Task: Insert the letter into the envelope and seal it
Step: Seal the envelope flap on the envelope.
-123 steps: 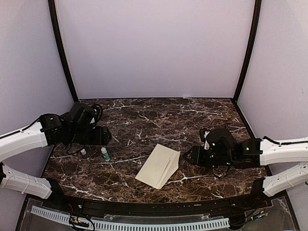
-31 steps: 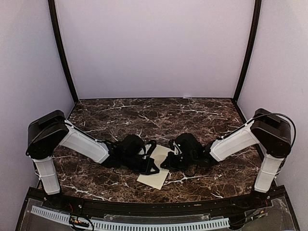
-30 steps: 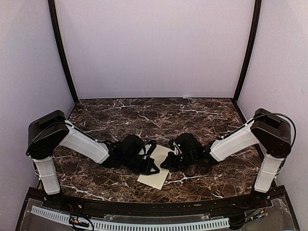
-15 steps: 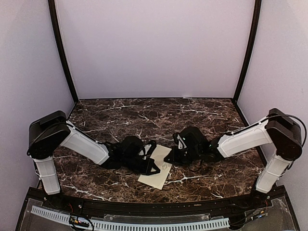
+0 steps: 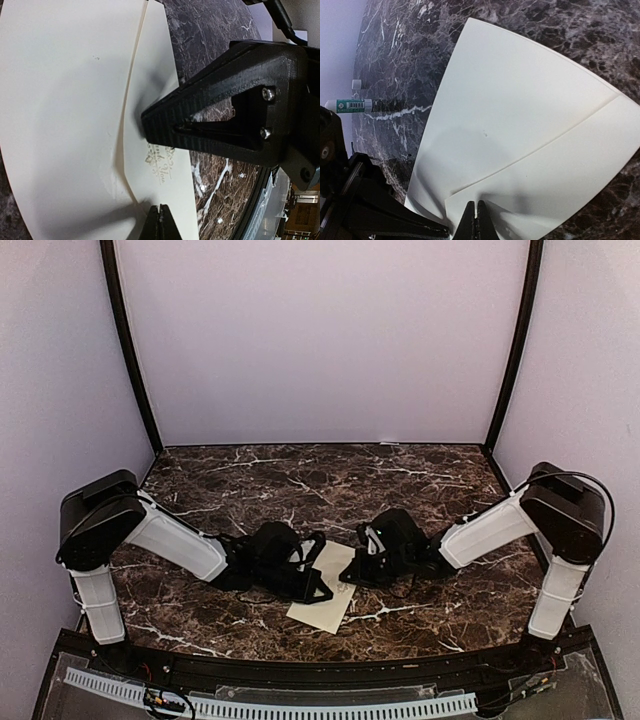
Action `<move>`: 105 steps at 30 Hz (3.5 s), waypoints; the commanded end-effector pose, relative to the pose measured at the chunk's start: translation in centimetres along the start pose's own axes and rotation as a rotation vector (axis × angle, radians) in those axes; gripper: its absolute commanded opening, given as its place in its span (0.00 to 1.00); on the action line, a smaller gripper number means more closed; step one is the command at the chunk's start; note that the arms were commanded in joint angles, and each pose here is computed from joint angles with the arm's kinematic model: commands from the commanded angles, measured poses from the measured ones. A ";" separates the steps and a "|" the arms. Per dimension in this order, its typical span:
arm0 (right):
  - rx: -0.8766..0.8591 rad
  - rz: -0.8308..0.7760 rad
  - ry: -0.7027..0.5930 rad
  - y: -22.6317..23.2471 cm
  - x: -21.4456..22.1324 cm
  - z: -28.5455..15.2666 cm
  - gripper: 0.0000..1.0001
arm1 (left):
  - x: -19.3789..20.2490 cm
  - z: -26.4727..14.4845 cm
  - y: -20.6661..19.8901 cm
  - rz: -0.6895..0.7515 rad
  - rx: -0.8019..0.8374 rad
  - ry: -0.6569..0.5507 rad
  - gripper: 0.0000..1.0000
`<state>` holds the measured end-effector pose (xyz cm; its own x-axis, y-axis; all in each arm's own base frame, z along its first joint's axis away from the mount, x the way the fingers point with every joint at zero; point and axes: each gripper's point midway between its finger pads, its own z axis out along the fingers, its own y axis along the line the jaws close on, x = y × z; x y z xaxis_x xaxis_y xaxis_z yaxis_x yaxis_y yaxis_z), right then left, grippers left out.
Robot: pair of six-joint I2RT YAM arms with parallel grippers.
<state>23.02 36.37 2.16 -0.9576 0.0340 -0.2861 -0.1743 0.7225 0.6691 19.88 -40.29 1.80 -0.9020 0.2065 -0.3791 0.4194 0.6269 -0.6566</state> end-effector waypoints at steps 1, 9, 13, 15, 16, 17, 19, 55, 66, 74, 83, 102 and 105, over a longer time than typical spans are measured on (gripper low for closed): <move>-0.060 0.007 -0.003 -0.2 -0.3 0.6 0.00 | 4.3 0.2 5.1 -0.050 -0.180 0.127 0.00; -0.129 0.047 0.093 -0.1 3.2 0.1 0.00 | 4.6 -0.1 4.8 -0.051 -0.171 0.128 0.00; -0.138 0.037 0.144 0.5 5.1 0.1 0.00 | 4.5 -0.1 4.5 -0.046 -0.164 0.129 0.00; -0.142 0.028 0.168 1.0 6.0 0.3 0.00 | 4.5 -0.1 4.5 -0.045 -0.166 0.130 0.00; -0.139 0.026 0.180 1.0 6.5 0.4 0.00 | 4.4 -0.2 4.5 -0.044 -0.167 0.128 0.00; -0.136 0.023 0.191 1.1 6.9 0.5 0.00 | 4.4 -0.2 4.5 -0.042 -0.167 0.130 0.00; -0.125 0.026 0.201 0.9 7.4 0.7 0.00 | 4.4 -0.2 4.6 -0.041 -0.171 0.130 0.00; -0.073 0.052 0.110 0.0 4.2 2.3 0.00 | 4.7 -0.3 4.8 -0.034 -0.181 0.133 0.00; -0.035 0.057 0.089 -0.4 3.8 2.5 0.00 | 4.7 -0.4 5.0 -0.033 -0.189 0.134 0.00; -0.010 0.089 0.016 -1.9 1.0 1.9 0.00 | 5.0 -0.5 5.2 -0.040 -0.191 0.138 0.00; 0.019 0.074 0.009 -3.0 -0.4 1.7 0.00 | 5.1 -0.6 5.2 -0.046 -0.190 0.138 0.00; -0.058 -0.029 0.178 -0.1 6.1 -0.1 0.00 | 4.4 -0.6 5.0 -0.030 -0.202 0.131 0.00; -0.066 -0.046 0.202 0.4 7.0 0.0 0.00 | 4.4 -0.6 4.9 -0.027 -0.203 0.128 0.00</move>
<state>18.81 37.70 1.91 -0.9700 -0.0700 -0.2326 -0.2223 0.6422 0.7336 19.74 -39.93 1.78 -0.8955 0.2170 -0.3886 0.4310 0.6407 -0.6354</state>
